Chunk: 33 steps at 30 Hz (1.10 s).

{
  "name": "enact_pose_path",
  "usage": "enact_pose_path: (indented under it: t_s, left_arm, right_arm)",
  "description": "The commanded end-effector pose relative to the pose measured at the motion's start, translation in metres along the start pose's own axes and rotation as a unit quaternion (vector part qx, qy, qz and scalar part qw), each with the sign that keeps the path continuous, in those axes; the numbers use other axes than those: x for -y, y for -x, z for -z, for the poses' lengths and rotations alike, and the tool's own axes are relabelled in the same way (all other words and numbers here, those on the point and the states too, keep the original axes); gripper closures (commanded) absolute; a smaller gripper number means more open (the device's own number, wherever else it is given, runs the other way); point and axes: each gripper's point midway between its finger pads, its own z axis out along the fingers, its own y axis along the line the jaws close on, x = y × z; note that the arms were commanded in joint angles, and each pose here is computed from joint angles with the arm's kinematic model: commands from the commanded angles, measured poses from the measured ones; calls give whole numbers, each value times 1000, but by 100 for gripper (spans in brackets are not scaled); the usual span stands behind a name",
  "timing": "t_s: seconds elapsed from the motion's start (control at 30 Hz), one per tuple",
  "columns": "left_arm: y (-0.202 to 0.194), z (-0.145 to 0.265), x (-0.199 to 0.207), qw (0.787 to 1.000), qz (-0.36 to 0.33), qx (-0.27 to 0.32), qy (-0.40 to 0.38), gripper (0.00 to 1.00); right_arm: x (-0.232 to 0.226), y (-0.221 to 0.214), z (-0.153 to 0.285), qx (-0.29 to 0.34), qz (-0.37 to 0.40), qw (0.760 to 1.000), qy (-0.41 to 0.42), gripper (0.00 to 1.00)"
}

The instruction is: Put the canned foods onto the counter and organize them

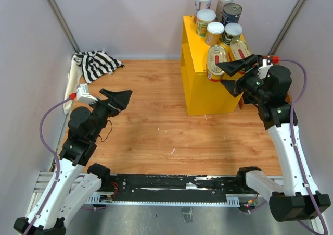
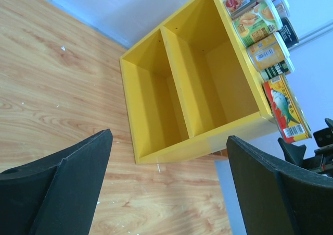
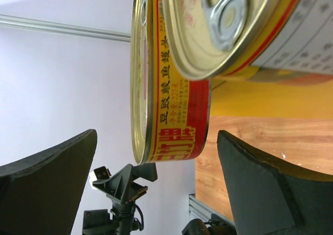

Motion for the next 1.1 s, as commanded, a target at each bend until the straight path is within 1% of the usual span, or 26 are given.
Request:
enact_pose_path:
  t_s: [0.0, 0.2, 0.33, 0.43, 0.6, 0.67, 0.77, 0.83, 0.97, 1.07]
  left_arm:
    - [17, 3, 19, 999, -6, 20, -27, 4]
    - [19, 1, 21, 999, -4, 23, -28, 4]
    - [16, -5, 20, 999, -1, 19, -30, 5]
    - [14, -11, 20, 999, 1, 15, -31, 5]
    - [13, -19, 19, 1000, -3, 16, -26, 5]
    - [13, -21, 18, 1000, -7, 17, -24, 5]
    - [12, -24, 14, 1000, -11, 16, -17, 5]
    - [11, -26, 13, 1000, -11, 16, -16, 5]
    - [7, -31, 9, 1000, -11, 13, -12, 5]
    - [6, -34, 7, 1000, -11, 12, -11, 5]
  right_arm:
    - [-10, -2, 20, 15, 73, 997, -11, 1]
    - [-1, -12, 47, 19, 167, 984, -51, 1]
    - [8, -22, 67, 9, 247, 966, -75, 1]
    - [12, -33, 78, -3, 325, 941, -98, 1]
    - [7, -47, 77, -9, 429, 899, -90, 2]
    - [9, -49, 74, -4, 467, 878, -104, 1]
    - [9, -44, 69, 27, 519, 845, -126, 1]
    - [5, -36, 66, 56, 550, 822, -141, 6]
    - [-2, -21, 58, 100, 584, 786, -174, 16]
    - [-10, -14, 50, 123, 598, 771, -181, 21]
